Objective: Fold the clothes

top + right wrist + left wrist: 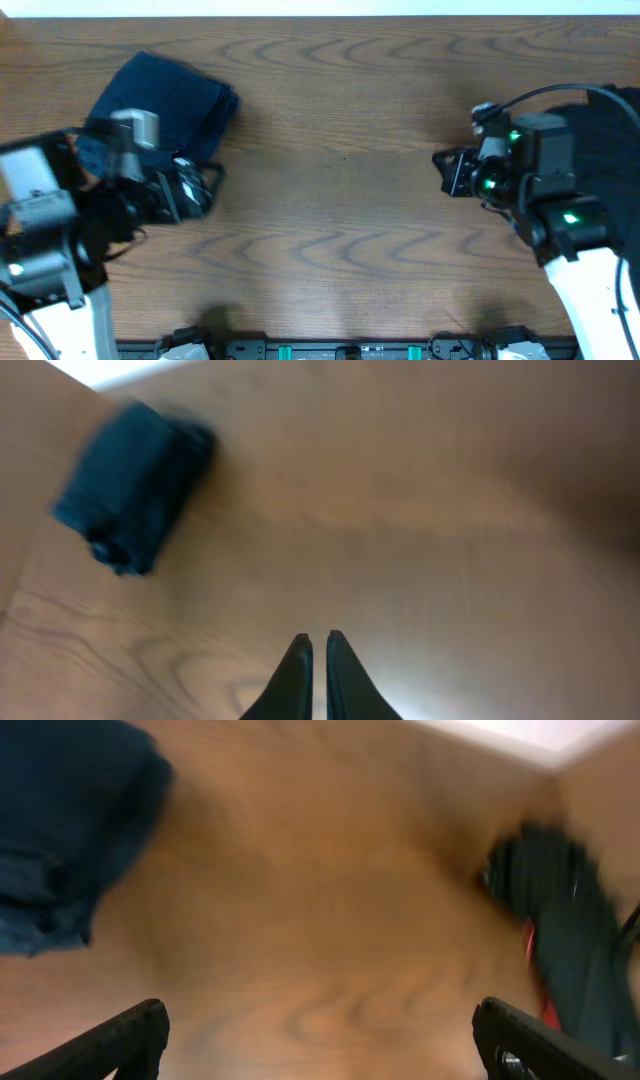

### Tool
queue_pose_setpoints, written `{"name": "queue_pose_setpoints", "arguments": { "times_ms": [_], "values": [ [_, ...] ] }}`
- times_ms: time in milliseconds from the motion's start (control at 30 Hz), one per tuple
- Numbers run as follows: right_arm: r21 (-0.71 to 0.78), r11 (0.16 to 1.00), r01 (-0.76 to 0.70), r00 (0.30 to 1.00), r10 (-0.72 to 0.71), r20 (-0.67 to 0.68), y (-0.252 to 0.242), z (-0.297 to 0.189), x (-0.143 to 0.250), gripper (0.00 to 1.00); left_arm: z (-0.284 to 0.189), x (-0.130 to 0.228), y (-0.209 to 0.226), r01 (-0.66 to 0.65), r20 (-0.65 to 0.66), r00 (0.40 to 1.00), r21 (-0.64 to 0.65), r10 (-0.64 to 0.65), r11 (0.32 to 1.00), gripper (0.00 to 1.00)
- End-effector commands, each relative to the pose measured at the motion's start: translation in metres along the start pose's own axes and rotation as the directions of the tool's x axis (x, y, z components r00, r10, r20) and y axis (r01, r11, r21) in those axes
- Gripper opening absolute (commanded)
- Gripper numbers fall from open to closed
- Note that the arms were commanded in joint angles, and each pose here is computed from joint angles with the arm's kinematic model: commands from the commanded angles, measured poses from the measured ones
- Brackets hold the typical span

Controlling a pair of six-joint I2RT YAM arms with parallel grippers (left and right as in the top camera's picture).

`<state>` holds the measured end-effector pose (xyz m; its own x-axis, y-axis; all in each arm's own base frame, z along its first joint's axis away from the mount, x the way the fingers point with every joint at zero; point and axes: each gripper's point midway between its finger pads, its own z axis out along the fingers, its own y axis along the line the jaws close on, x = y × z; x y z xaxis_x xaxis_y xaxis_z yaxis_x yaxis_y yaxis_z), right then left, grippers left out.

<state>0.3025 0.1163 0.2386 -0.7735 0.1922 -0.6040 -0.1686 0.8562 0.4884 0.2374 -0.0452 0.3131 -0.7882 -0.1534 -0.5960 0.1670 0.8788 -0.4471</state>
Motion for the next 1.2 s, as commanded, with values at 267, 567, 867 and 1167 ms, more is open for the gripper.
{"name": "queue_pose_setpoints", "arguments": {
  "times_ms": [267, 567, 867, 1167],
  "values": [
    [-0.096, 0.972, 0.214, 0.956, -0.188, 0.227, 0.06, -0.07, -0.037, 0.99, 0.005, 0.045, 0.013, -0.295, -0.251, 0.942, -0.307, 0.222, 0.905, 0.98],
    [-0.095, 0.979, 0.182, 0.974, -0.165, 0.158, 0.054, -0.065, -0.022, 0.99, 0.009, 0.046, 0.014, -0.295, -0.267, 0.939, -0.306, 0.215, 0.905, 0.98],
    [-0.089, 0.985, 0.146, 0.988, -0.141, 0.062, 0.047, -0.062, 0.001, 0.99, 0.009, 0.046, 0.014, -0.295, -0.267, 0.939, -0.306, 0.215, 0.905, 0.98],
    [0.164, 0.949, 0.268, 0.935, -0.298, 0.195, 0.015, -0.084, -0.019, 0.99, 0.009, 0.046, 0.014, -0.295, -0.267, 0.939, -0.306, 0.216, 0.905, 0.98]
  ]
}}
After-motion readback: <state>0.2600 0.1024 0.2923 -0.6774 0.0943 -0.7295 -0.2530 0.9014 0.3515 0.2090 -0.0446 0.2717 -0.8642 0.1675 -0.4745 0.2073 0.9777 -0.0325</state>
